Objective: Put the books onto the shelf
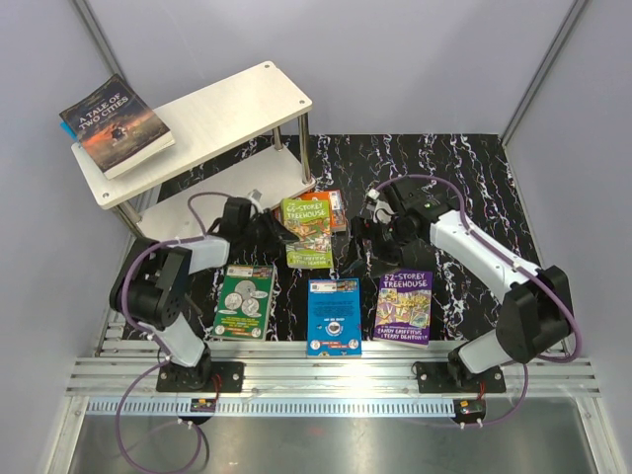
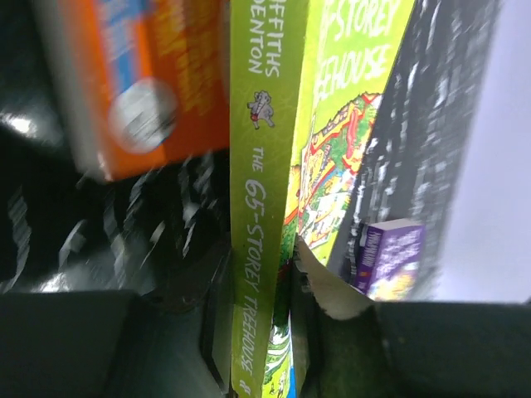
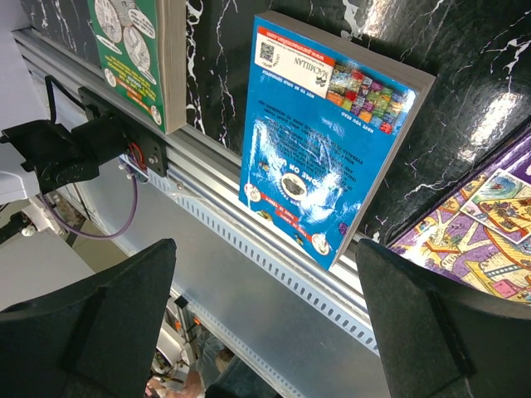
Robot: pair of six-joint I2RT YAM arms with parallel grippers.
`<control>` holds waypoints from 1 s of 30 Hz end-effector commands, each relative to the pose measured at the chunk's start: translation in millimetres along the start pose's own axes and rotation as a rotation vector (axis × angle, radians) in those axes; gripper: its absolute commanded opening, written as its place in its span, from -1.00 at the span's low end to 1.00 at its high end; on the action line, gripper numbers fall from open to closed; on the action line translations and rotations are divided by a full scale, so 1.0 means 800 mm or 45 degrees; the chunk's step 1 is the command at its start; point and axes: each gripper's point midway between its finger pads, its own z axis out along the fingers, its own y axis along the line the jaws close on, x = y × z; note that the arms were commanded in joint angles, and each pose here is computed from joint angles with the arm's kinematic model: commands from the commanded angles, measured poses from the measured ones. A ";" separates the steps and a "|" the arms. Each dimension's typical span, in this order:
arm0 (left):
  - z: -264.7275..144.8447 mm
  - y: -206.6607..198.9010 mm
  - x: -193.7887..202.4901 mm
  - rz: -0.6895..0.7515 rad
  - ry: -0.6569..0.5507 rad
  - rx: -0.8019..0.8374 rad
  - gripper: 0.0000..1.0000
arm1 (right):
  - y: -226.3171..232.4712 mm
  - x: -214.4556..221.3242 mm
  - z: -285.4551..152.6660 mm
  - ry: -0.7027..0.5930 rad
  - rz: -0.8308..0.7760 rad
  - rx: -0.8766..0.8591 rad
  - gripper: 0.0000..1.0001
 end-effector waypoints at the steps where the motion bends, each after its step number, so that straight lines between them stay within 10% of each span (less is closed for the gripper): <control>1: -0.037 -0.041 -0.051 -0.093 -0.258 0.267 -1.00 | 0.009 -0.001 -0.020 -0.065 -0.060 -0.016 0.93; 12: -0.124 -0.110 -0.113 0.004 -0.485 0.698 -1.00 | 0.006 0.007 -0.021 -0.047 -0.068 -0.015 0.91; 30: -0.068 -0.062 -0.241 -0.214 -0.700 0.480 -1.00 | 0.001 0.010 -0.011 -0.006 -0.049 -0.017 0.90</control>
